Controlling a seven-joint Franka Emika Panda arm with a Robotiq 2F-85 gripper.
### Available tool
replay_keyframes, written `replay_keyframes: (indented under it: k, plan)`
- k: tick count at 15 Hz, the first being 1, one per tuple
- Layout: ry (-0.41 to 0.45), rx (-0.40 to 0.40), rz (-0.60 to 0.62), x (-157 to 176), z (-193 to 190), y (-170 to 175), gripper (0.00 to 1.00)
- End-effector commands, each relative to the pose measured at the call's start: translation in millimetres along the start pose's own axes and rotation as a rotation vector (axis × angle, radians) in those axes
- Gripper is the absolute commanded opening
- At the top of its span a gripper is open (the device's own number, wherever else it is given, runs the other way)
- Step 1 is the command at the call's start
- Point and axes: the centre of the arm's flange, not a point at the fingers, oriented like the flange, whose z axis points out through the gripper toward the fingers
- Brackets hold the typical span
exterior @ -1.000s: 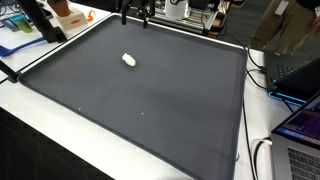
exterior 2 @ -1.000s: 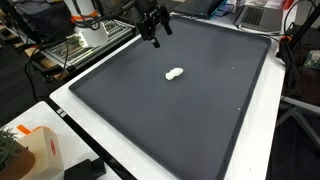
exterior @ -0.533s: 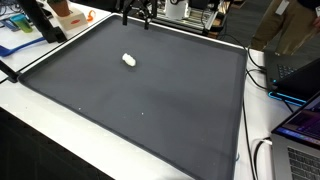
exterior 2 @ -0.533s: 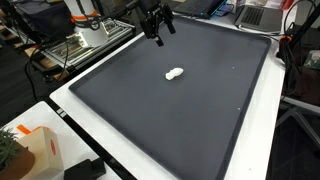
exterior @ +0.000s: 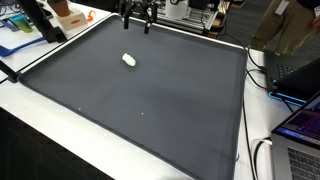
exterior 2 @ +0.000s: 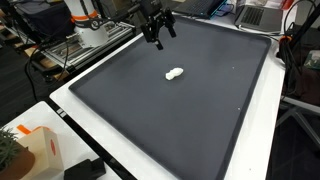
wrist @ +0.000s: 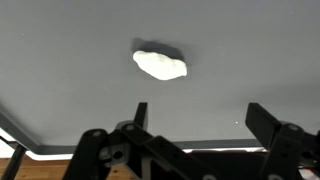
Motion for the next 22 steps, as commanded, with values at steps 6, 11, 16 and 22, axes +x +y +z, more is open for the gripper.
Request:
replay_keyframes:
  k: [6, 11, 16, 22]
  plan:
    - [0.004, 0.001, -0.001, 2, -1, -1, 1.0]
    - [-0.016, -0.018, -0.006, 6, -3, 3, 1.0]
    - [-0.077, -0.052, -0.018, 19, 3, 9, 1.0]
    - [-0.177, -0.015, -0.058, 73, -9, 20, 1.0]
